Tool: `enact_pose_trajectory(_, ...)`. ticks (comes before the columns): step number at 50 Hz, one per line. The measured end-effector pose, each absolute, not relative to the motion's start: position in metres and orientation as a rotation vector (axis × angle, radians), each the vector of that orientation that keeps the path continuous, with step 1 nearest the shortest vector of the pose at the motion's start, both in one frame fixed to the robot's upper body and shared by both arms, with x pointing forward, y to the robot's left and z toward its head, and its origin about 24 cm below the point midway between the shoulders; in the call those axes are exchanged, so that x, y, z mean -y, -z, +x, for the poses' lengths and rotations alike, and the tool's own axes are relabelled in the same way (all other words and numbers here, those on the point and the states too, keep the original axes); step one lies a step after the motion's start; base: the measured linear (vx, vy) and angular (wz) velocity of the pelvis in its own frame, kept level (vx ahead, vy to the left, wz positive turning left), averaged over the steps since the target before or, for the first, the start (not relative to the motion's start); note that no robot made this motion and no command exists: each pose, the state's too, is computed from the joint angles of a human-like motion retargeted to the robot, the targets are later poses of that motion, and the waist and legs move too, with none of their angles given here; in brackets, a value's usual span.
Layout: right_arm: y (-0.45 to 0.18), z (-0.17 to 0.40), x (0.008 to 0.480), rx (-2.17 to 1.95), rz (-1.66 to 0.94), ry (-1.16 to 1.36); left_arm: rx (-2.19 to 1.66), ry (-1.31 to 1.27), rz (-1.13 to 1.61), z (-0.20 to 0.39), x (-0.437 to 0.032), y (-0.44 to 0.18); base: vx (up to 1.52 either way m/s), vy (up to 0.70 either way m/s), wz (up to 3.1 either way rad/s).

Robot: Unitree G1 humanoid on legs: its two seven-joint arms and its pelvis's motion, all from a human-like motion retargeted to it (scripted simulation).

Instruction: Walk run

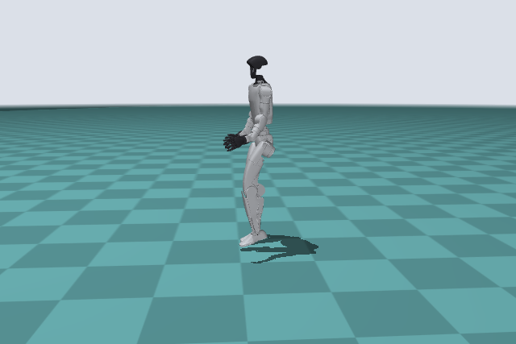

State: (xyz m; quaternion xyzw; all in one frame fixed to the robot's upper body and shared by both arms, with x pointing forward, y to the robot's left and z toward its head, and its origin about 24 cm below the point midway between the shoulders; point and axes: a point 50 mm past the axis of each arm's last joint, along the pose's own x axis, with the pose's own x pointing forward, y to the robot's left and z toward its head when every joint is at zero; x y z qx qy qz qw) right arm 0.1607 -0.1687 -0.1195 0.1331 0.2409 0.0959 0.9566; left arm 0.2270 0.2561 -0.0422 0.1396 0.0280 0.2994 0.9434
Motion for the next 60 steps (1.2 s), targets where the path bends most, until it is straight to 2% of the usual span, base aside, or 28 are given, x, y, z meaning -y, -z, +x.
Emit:
enact_pose_trajectory(5,0.117,0.168,0.17,-0.501,0.173,-0.329,-0.067,-0.826,0.243,0.229,-0.282,0.035,0.66,0.01,-1.2)
enact_pose_trajectory(20,0.142,0.108,0.125,-0.64,0.173,-0.318,0.199,-1.281,0.444,0.22,-0.408,-0.07,0.78,-0.32,-0.22)
enact_pose_trajectory(32,0.145,0.083,0.132,-0.662,-0.038,-0.355,0.203,-1.414,0.611,0.193,-0.442,-0.093,0.39,0.0,0.11)
enact_pose_trajectory(38,0.138,0.086,0.13,-0.595,-0.09,-0.373,0.241,-1.561,0.513,0.179,-0.455,-0.102,0.34,-0.16,0.8)
enact_pose_trajectory(43,0.133,0.09,0.131,-0.542,-0.116,-0.347,0.286,-1.582,0.482,0.168,-0.467,-0.114,0.25,-0.22,0.67)
enact_pose_trajectory(52,0.138,0.08,0.134,-0.596,-0.096,-0.27,0.074,-1.452,0.361,0.152,-0.467,-0.073,0.29,-0.24,0.28)
enact_pose_trajectory(56,0.145,0.066,0.14,-0.685,-0.085,-0.279,-0.036,-1.528,0.252,0.131,-0.444,-0.023,0.4,-0.25,0.15)
enact_pose_trajectory(60,0.153,0.051,0.15,-0.787,-0.093,-0.24,-0.213,-1.593,0.166,0.098,-0.401,0.037,0.48,-0.29,0.02)
